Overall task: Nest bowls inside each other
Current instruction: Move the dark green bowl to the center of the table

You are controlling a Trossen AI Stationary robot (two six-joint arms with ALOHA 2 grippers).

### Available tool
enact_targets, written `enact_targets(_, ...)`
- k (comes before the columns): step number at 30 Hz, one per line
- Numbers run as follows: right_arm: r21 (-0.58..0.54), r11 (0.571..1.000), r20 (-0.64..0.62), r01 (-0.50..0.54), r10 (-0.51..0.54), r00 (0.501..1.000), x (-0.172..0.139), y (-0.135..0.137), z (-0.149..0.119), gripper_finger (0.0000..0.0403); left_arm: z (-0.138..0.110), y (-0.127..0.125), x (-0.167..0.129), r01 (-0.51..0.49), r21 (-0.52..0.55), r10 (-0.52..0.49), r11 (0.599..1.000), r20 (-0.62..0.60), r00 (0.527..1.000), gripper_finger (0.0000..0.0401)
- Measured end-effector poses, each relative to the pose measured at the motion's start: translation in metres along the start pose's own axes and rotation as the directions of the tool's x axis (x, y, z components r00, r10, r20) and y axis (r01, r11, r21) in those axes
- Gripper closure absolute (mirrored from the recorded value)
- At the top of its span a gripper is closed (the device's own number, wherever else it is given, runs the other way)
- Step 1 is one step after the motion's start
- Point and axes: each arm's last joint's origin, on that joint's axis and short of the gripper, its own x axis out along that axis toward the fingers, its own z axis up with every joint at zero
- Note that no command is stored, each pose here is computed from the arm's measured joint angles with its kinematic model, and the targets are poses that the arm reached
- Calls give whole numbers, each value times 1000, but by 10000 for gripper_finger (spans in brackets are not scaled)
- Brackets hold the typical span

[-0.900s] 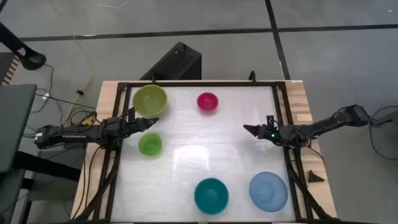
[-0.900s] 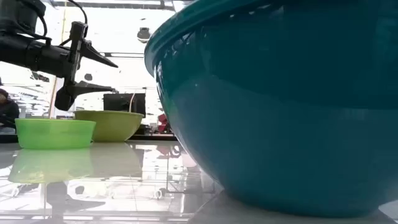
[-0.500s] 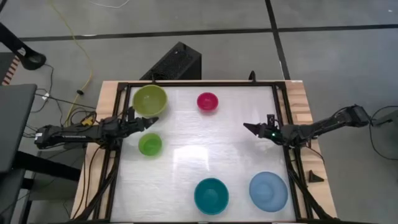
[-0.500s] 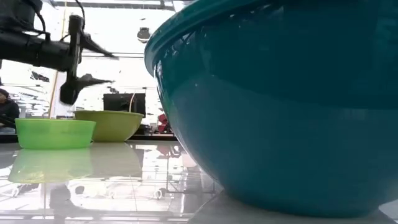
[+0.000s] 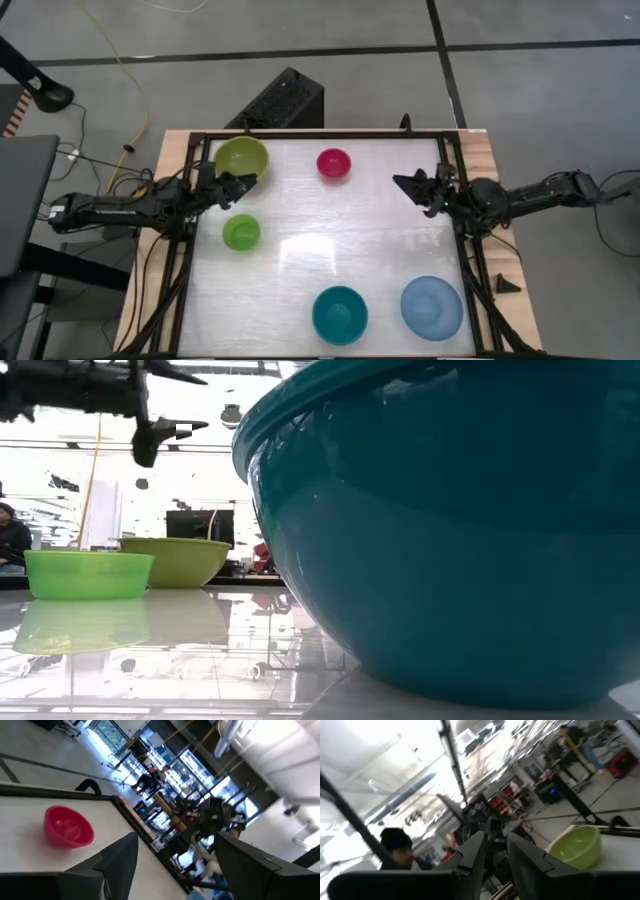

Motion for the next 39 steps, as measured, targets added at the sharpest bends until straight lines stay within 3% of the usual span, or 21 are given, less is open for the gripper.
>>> enact_targets(9, -123, 989, -141, -85, 67, 988, 75, 5, 4, 283, 8, -25, 37, 71, 72, -69, 995, -32, 997, 152)
enact_targets(14, -190, 976, -279, -108, 52, 959, 118, -15, -7, 266, 18, -36, 41, 115, 102, -117, 988, 14, 993, 152)
enact_targets(23, -241, 936, -467, -256, 119, 876, 190, -53, -34, 200, 35, -46, 26, 153, 93, -162, 984, 98, 982, 152)
enact_targets(28, -276, 896, -515, -349, 169, 840, 231, -67, -45, 179, 45, -50, 14, 158, 87, -171, 984, 168, 971, 152)
enact_targets(32, -332, 863, -570, -380, 137, 810, 263, -84, -54, 176, 51, -52, 7, 163, 79, -175, 984, 202, 964, 152)
enact_targets(39, -440, 747, -689, -499, 75, 721, 316, -114, -63, 178, 56, -53, 1, 151, 61, -161, 987, 243, 956, 152)
